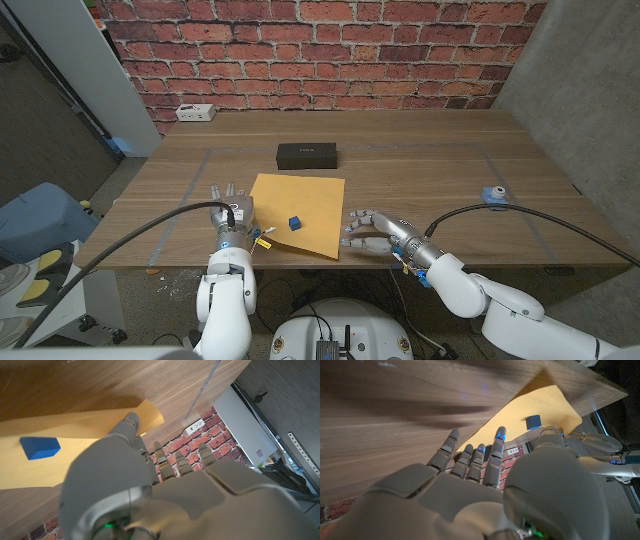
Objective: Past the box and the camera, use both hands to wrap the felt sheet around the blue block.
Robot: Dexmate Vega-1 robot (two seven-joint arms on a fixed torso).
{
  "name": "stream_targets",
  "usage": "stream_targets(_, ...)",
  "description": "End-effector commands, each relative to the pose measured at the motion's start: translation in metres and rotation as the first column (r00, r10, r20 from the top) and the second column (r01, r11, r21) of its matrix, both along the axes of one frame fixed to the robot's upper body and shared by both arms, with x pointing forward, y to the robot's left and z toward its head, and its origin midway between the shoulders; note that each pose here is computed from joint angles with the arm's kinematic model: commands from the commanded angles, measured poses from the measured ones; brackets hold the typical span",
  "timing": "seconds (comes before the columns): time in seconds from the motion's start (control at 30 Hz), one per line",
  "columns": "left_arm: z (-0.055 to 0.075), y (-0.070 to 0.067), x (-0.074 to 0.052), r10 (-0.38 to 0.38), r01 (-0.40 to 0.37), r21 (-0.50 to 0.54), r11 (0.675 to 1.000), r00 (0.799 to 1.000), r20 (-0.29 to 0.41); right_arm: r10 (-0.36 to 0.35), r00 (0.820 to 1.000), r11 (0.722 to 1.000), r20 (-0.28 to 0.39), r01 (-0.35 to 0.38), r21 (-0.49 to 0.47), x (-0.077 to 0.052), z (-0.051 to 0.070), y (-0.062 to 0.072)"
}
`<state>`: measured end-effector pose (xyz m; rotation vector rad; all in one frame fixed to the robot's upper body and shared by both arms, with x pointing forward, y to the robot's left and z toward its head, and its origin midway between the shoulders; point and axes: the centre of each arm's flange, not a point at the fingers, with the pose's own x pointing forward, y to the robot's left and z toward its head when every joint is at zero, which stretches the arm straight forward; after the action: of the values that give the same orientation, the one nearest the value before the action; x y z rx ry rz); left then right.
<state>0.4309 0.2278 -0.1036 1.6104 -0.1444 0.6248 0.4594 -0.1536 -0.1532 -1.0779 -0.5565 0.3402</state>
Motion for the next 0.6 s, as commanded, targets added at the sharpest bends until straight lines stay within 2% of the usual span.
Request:
stream_targets(0.03, -0.004, 0.016, 0.003, -0.099, 0.113, -0.211, 0.971, 0.992, 0.078, 0.017, 1.0, 0.996, -0.025, -0.019, -0.088, -0.007, 0.006, 0.009)
stream_targets(0.13, -0.003, 0.021, 0.003, -0.136, 0.154, -0.273, 0.95, 0.987, 0.08, 0.004, 1.0, 0.995, 0.002, -0.004, -0.096, -0.007, 0.004, 0.013)
stream_targets(0.2, -0.001, 0.024, 0.003, -0.18, 0.197, -0.331, 0.923, 0.98, 0.081, -0.002, 0.999, 0.995, 0.037, 0.005, -0.1, -0.006, 0.003, 0.017)
stream_targets(0.6, 0.004, 0.029, 0.002, -0.235, 0.264, -0.413, 0.871, 0.964, 0.121, 0.049, 0.997, 0.994, 0.056, -0.043, -0.097, 0.004, 0.004, 0.03)
